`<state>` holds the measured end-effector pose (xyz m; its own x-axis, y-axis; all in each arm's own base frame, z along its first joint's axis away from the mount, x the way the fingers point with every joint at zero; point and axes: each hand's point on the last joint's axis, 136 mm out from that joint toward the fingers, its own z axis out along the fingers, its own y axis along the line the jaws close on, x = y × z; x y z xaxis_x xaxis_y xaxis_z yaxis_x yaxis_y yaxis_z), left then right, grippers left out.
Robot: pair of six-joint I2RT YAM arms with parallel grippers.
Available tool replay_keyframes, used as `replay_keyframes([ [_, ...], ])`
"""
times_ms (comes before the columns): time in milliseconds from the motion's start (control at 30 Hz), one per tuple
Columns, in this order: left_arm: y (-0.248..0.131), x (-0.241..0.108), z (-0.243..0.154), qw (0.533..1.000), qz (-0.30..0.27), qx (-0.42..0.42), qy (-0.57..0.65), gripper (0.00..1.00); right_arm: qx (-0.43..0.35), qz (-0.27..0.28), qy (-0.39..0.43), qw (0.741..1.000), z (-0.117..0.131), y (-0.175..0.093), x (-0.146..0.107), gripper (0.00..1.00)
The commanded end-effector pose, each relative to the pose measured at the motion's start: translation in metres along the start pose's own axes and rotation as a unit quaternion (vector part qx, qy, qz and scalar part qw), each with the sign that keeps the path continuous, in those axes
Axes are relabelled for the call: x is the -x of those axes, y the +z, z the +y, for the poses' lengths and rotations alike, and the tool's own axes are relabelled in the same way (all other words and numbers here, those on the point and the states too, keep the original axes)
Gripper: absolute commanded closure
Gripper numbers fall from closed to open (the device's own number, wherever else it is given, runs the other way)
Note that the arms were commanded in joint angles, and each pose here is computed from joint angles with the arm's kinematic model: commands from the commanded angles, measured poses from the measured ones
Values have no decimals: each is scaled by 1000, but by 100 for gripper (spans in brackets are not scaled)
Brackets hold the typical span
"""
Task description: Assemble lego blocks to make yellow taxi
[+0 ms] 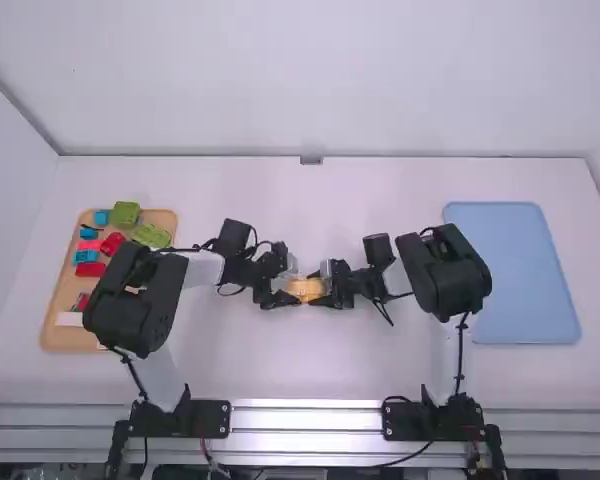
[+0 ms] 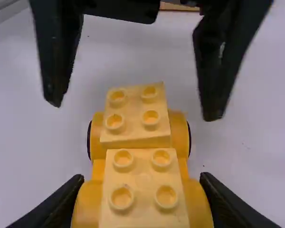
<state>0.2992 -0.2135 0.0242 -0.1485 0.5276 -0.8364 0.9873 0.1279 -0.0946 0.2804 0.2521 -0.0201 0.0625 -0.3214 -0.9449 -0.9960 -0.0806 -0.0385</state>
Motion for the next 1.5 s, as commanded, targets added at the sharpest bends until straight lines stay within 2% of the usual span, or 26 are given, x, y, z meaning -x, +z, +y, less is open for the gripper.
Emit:
replay_keyframes([
  [0,3,3,0,1000,-9,-6,4,11,-1,13,15,1000,3,2,-9,47],
  [67,1,4,3,1000,-11,-1,7,5,-1,13,15,1000,3,2,-9,47],
  [233,0,14,10,999,-19,8,25,2,-1,13,15,1000,3,2,-9,47],
  [367,-7,39,8,998,-50,-6,40,2,-1,13,15,1000,3,2,-9,47],
  [433,-10,47,8,997,-56,-10,42,9,-1,13,15,1000,3,2,-9,47],
  [467,-11,49,9,998,-55,-11,41,17,-1,13,14,1000,3,2,-9,46],
  [533,-11,45,13,999,-36,-1,33,59,-1,13,15,1000,3,2,-9,46],
  [600,-10,35,16,1000,-11,10,25,90,-1,13,14,1000,3,2,-9,46],
  [633,-9,26,18,1000,5,18,15,98,-1,13,14,1000,3,2,-9,46],
  [800,2,0,10,999,26,5,-21,98,-2,14,14,1000,3,2,-9,46],
  [1000,8,-13,4,999,31,-2,-33,98,-1,13,15,1000,3,2,-9,46],
  [1200,8,-13,5,999,32,0,-28,98,-1,13,15,1000,3,2,-9,46],
  [1467,2,-4,32,998,43,38,-7,98,-1,13,15,1000,3,2,-9,46],
])
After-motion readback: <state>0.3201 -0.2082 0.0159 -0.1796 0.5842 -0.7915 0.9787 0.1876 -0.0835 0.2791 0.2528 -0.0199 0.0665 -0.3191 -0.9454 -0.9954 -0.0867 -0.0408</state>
